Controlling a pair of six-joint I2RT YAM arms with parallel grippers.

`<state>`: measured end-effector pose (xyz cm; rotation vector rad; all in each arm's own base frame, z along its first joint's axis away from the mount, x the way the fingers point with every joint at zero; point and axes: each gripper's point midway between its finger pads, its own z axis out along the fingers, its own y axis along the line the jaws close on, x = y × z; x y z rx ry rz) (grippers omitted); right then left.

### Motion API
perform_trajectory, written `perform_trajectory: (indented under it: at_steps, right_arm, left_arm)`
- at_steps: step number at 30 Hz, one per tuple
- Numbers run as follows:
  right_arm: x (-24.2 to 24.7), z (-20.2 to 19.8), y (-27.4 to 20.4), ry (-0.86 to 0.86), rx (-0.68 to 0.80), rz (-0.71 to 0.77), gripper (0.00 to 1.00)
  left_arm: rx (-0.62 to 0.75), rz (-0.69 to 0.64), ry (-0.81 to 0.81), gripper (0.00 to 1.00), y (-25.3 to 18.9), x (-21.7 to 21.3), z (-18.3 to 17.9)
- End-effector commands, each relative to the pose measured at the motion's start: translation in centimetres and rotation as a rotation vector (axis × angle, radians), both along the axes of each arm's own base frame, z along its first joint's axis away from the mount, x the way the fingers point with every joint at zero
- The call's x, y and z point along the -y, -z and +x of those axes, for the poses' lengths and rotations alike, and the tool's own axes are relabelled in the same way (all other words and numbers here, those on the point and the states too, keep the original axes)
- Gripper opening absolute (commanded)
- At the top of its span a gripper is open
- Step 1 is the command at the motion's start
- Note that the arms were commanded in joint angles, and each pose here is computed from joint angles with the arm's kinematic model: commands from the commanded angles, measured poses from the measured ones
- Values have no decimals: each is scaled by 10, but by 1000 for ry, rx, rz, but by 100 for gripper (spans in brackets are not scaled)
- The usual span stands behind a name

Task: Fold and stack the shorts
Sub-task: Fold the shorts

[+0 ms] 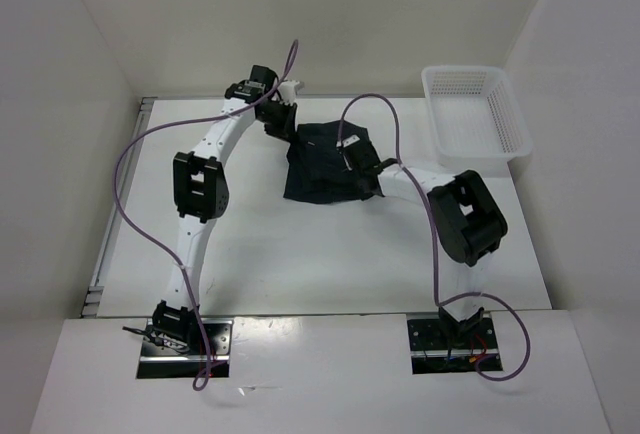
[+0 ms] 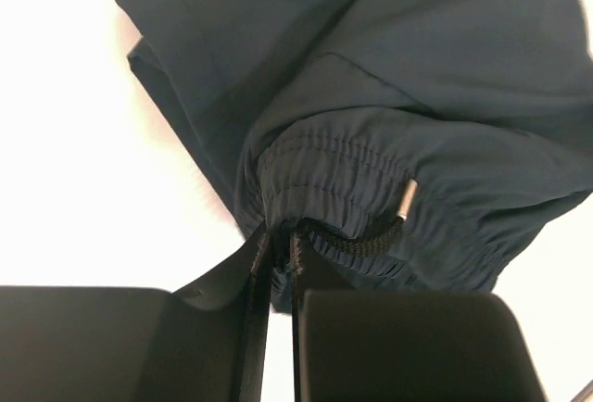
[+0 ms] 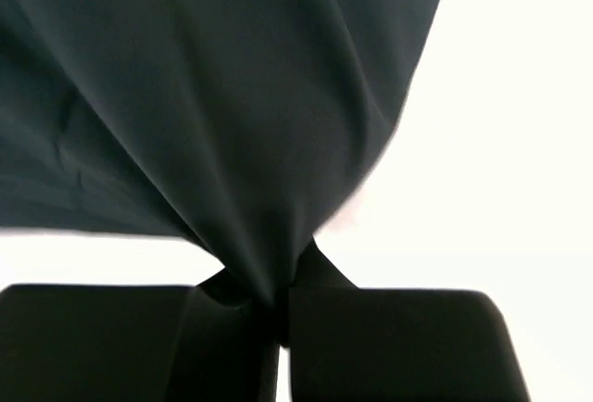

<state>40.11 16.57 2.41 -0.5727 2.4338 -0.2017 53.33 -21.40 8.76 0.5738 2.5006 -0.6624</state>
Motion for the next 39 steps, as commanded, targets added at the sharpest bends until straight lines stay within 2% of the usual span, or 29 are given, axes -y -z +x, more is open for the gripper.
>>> perform_trajectory:
  at_steps: [1, 3, 8, 10, 14, 17, 18, 21, 22, 23, 24, 25, 27, 30, 31, 34, 37, 39]
  right_arm:
    - [22, -16, -36, -84, 34, -105, 0]
    - [22, -23, -43, -140, 30, -105, 0]
    - [25, -30, -50, -217, 32, -136, 1]
    - [24, -30, -46, -232, 19, -140, 11]
    - [24, -35, -45, -267, 6, -147, 46]
    - [23, -40, -50, -280, -3, -133, 61]
    - [21, -40, -52, -288, 2, -118, 62]
    - [14, -50, -60, -325, -8, -67, 67]
    - [11, -55, -60, -343, -13, -42, 67]
    - [9, -55, -64, -341, -5, -26, 68]
    - [8, -57, -65, -339, 2, -9, 68]
    - [7, -61, -60, -337, -12, 0, 68]
    - [2, -58, -56, -321, -5, 30, 68]
    - [-3, -50, -58, -312, 25, 50, 68]
    - [-2, -51, -53, -311, 14, 45, 68]
    - [-1, -44, -53, -306, 37, 30, 68]
    - [-4, -40, -53, -306, 51, 35, 68]
    - [-3, -43, -46, -297, 33, 35, 68]
  left_arm:
    - [98, -31, -9, 12, -39, -6, 16]
    - [112, -43, -3, 12, -46, -4, 18]
    - [57, -67, 44, 15, -22, 15, 11]
    - [31, -73, 63, 16, -10, 24, 7]
    - [21, -45, 58, 24, 12, 27, 12]
    - [39, 5, 24, 44, 16, 19, 19]
    - [43, 12, 19, 51, 12, 17, 18]
    - [78, 3, 10, 57, -19, 11, 17]
    - [117, -16, 5, 61, -47, 6, 16]
    - [134, -21, 5, 75, -59, 6, 14]
    - [134, -21, 5, 77, -63, 5, 10]
    - [167, -39, 11, 90, -86, 5, 5]
    - [163, -55, 41, 91, -92, 16, -8]
    - [73, -50, 96, 90, -68, 33, -49]
    - [26, -37, 116, 90, -48, 37, -70]
    - [-25, 8, 116, 82, -20, 36, -85]
    - [-71, -6, 141, 73, -4, 43, -93]
    - [-63, -19, 158, 72, -4, 51, -92]
